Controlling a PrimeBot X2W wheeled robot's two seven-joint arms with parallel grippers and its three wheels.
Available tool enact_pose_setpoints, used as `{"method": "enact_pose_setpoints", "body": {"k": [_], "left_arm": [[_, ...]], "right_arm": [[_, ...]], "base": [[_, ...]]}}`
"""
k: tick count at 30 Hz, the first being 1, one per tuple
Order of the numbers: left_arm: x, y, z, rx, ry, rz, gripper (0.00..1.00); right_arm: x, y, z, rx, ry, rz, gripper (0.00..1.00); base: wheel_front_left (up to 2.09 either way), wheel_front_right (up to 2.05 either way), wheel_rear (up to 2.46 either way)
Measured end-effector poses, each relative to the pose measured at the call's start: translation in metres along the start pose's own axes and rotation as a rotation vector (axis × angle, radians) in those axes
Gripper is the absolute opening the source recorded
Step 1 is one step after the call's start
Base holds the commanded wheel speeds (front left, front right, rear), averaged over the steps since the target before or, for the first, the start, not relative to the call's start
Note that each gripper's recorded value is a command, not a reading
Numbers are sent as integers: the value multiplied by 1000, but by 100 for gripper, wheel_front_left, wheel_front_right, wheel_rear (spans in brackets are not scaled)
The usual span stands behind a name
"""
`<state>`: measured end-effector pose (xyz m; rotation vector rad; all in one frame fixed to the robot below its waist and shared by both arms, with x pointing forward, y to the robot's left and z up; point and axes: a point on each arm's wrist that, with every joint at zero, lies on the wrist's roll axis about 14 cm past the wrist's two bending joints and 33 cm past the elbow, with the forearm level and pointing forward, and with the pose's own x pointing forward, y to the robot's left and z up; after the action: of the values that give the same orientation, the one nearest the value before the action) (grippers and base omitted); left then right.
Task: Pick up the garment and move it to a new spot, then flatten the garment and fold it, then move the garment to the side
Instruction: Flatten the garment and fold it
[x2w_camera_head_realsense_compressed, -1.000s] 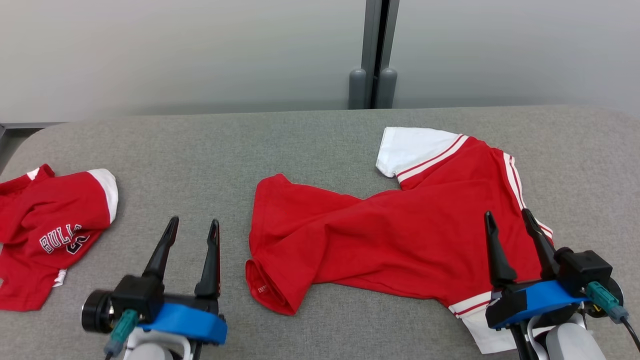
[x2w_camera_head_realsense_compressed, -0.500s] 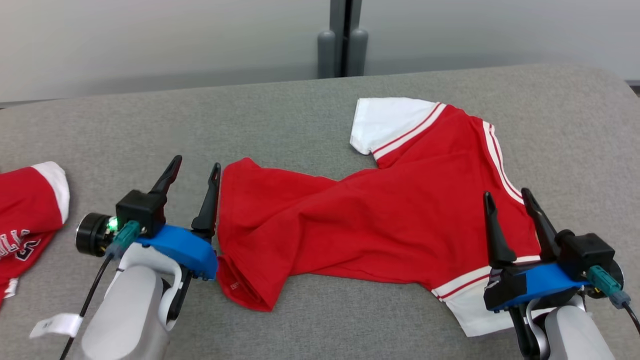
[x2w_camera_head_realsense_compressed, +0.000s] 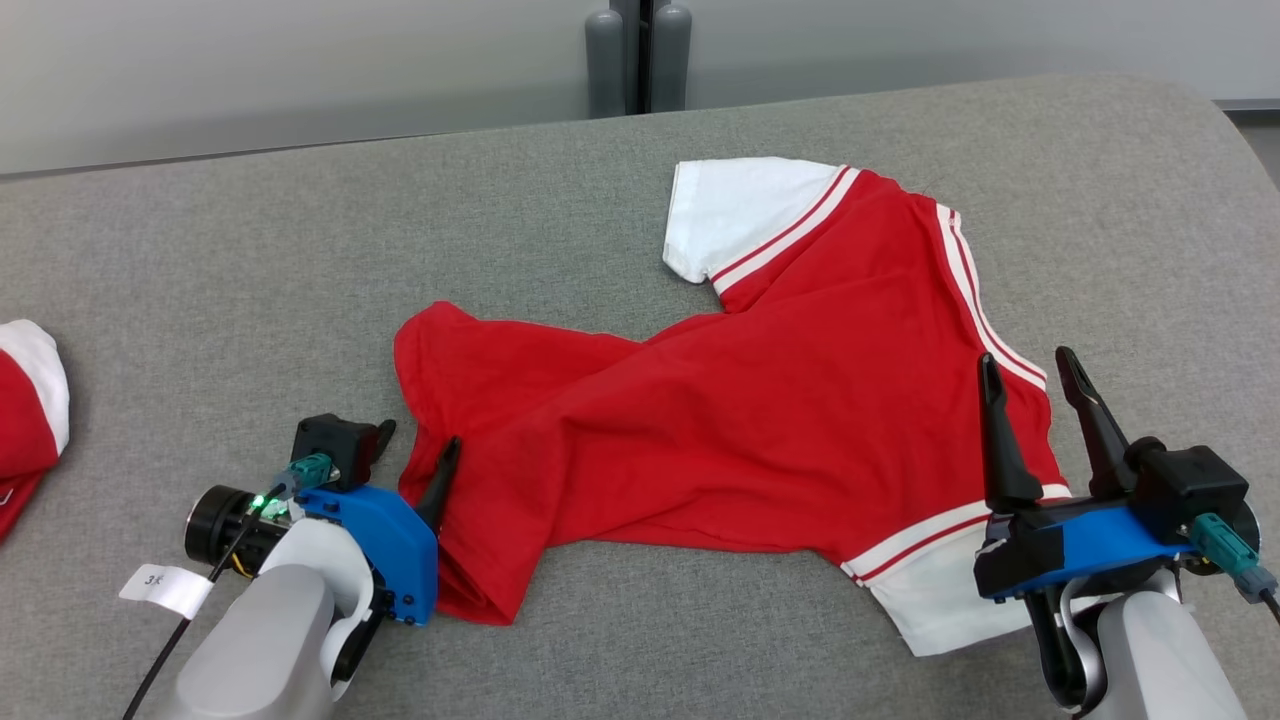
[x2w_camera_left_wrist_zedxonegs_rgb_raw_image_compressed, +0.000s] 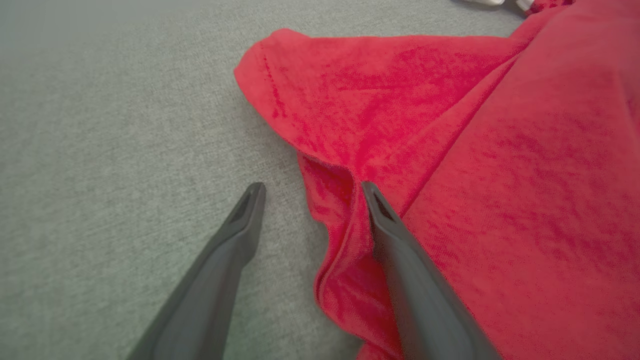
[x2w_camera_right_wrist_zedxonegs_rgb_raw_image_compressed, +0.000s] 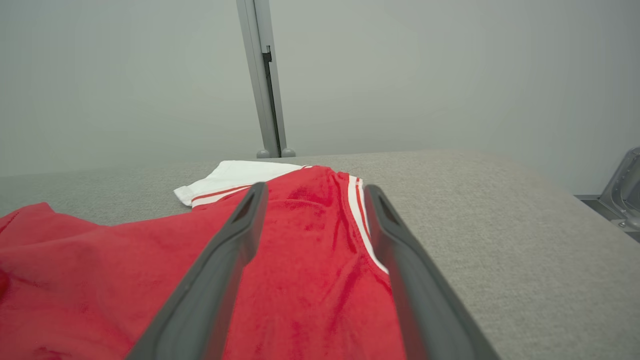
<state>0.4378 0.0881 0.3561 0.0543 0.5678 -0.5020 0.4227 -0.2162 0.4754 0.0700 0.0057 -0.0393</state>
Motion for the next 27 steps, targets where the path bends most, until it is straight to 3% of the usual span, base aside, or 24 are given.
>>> {"method": "enact_pose_setpoints", "body": {"k": [8, 9, 11, 19, 27], "left_arm": [[5, -8, -9, -11, 51, -30, 100], [6, -12, -8, -17, 48, -40, 62], [7, -18, -4, -22, 33, -57, 0], [-4, -22, 31, -3, -122, -64, 0], [-35, -25, 93, 50, -345, -70, 0]], "right_arm": [[-1, 0, 1, -3, 0, 2, 100], [-1, 0, 1, -5, -2, 2, 100], [-1, 0, 2, -7, -5, 3, 100], [-3, 6, 13, -6, -32, 16, 100], [-9, 20, 22, 13, -56, 53, 100]], "base": [[0, 0, 0], [0, 0, 0], [0, 0, 0], [0, 0, 0], [0, 0, 0]]}}
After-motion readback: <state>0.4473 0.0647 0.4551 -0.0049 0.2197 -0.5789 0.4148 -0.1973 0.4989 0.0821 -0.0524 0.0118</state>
